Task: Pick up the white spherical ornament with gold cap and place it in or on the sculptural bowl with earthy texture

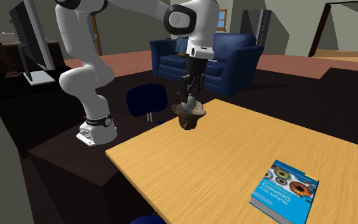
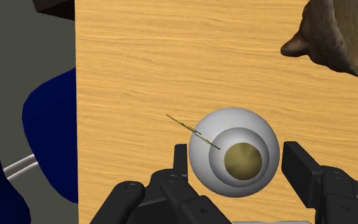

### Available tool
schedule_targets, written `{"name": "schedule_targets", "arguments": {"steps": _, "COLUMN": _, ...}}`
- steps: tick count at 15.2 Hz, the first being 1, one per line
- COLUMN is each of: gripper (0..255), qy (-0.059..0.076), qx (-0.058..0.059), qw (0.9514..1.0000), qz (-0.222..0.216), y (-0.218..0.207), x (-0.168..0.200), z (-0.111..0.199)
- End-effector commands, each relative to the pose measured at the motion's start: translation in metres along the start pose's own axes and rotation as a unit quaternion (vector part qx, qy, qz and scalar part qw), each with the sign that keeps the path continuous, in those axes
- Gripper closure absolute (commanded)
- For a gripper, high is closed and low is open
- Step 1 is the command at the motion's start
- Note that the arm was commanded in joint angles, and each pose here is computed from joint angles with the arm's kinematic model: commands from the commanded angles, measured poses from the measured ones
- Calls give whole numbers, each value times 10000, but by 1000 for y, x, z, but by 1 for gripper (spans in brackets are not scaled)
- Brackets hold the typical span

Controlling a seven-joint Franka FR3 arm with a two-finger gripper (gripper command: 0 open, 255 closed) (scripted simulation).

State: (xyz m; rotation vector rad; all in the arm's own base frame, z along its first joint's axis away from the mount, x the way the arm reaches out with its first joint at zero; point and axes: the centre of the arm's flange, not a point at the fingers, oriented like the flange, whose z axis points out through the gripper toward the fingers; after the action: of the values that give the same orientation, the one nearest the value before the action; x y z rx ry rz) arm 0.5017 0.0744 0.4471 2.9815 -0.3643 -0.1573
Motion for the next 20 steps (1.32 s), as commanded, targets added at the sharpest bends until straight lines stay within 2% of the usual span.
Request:
{"name": "schedule_targets", "arguments": {"steps": 1, "gripper": 255, "qy": 0, "qx": -1, "qw": 10000, "qz": 3, "y": -22, "x": -14, "z": -1}}
{"name": "schedule_targets", "arguments": {"steps": 15, "gripper": 255, "qy": 0, "qx": -1, "qw": 10000, "qz": 3, "y": -173, "x": -120, "z": -13}}
{"name": "schedule_targets", "arguments": {"steps": 20, "gripper": 255, "qy": 0, "qx": -1, "qw": 10000, "qz": 3, "y": -182, "x": -122, "z": 8}}
